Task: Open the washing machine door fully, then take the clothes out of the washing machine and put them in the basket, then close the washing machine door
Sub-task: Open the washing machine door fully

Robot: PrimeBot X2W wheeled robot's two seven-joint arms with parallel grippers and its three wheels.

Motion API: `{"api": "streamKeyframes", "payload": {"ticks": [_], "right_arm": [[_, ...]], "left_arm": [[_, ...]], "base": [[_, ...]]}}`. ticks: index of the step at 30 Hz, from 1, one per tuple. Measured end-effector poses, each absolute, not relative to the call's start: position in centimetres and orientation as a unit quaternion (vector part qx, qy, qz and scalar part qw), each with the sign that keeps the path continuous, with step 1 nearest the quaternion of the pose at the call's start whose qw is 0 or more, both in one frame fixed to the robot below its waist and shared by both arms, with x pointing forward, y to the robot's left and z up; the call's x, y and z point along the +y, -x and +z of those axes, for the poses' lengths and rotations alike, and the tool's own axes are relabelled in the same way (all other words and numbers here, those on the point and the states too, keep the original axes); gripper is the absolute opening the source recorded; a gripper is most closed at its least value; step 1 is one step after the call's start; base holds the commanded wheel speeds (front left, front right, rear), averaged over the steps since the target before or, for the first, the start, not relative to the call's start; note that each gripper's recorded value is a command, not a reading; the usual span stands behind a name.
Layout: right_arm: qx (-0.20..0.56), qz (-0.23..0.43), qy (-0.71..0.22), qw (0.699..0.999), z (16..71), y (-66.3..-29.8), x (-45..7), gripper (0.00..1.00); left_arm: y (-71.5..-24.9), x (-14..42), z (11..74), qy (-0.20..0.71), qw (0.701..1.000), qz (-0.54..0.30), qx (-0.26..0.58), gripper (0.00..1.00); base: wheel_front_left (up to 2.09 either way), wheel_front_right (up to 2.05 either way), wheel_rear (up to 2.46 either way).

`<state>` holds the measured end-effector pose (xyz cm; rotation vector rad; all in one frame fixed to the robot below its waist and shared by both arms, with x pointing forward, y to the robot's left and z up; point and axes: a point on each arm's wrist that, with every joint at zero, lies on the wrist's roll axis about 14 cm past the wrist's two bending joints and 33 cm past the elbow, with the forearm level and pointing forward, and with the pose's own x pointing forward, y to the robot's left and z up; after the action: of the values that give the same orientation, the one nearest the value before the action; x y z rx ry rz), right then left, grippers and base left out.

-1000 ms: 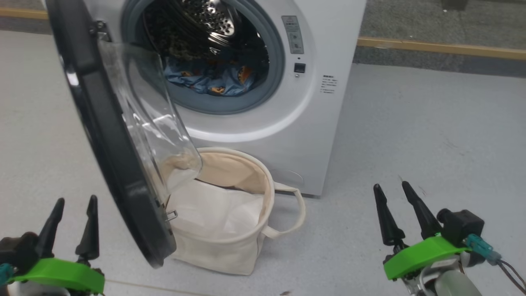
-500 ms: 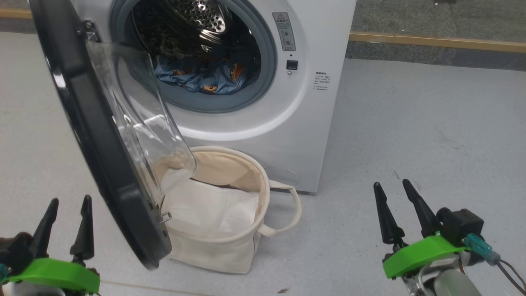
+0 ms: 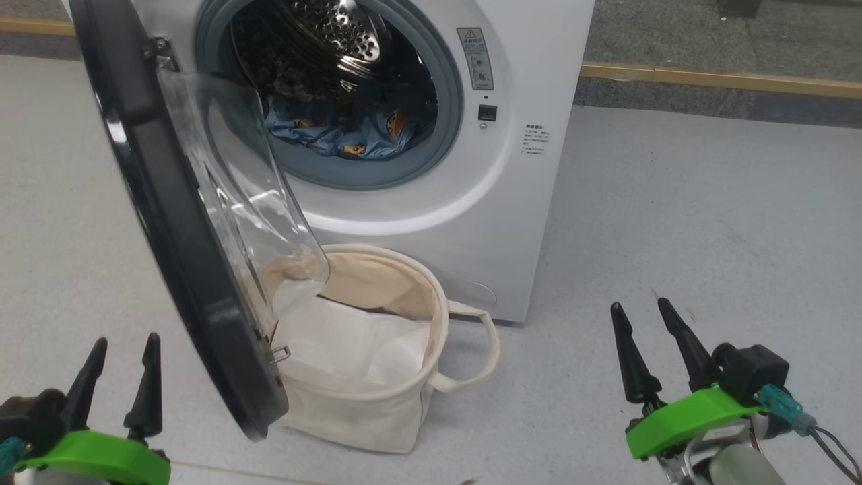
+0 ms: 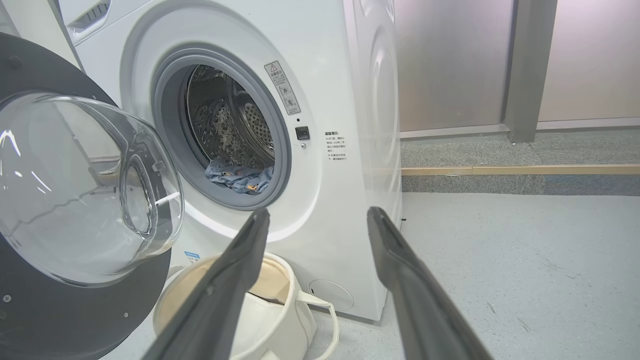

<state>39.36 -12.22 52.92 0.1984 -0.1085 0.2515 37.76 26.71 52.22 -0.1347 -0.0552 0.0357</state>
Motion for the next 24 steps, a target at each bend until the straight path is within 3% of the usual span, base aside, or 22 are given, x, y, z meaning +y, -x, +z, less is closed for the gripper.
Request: {"api": "streamKeyframes", "payload": {"ticks": [5, 6, 7, 9, 15, 24], "right_arm": [[-0.05, 0.126, -0.099, 0.986, 52.7, -39.3, -12.1, 1.0], [-0.049, 0.126, -0.099, 0.986, 52.7, -39.3, -12.1, 1.0], [-0.048, 0.127, -0.099, 0.986, 52.6, -39.3, -12.1, 1.0], [-0.046, 0.127, -0.1, 0.986, 52.5, -39.3, -12.0, 1.0], [-0.044, 0.131, -0.099, 0.985, 52.4, -39.5, -11.8, 1.0], [-0.049, 0.141, -0.099, 0.984, 52.9, -39.7, -11.0, 1.0]], "left_arm": [[-37.6, 26.7, 51.7, 0.068, 0.997, 0.018, -0.021, 0.99], [-37.5, 26.8, 51.7, 0.071, 0.997, 0.02, -0.021, 0.91], [-37.5, 26.9, 51.8, 0.075, 0.997, 0.023, -0.025, 0.14], [-37.4, 27.3, 52.0, 0.081, 0.996, 0.028, -0.031, 0.0], [-37.7, 28.7, 54.5, 0.103, 0.991, 0.048, -0.073, 0.0], [-39.0, 27.5, 64.7, 0.116, 0.979, 0.036, -0.166, 0.0]], "base": [[0.0, 0.0, 0.0], [0.0, 0.0, 0.0], [0.0, 0.0, 0.0], [0.0, 0.0, 0.0], [0.0, 0.0, 0.0], [0.0, 0.0, 0.0]]}}
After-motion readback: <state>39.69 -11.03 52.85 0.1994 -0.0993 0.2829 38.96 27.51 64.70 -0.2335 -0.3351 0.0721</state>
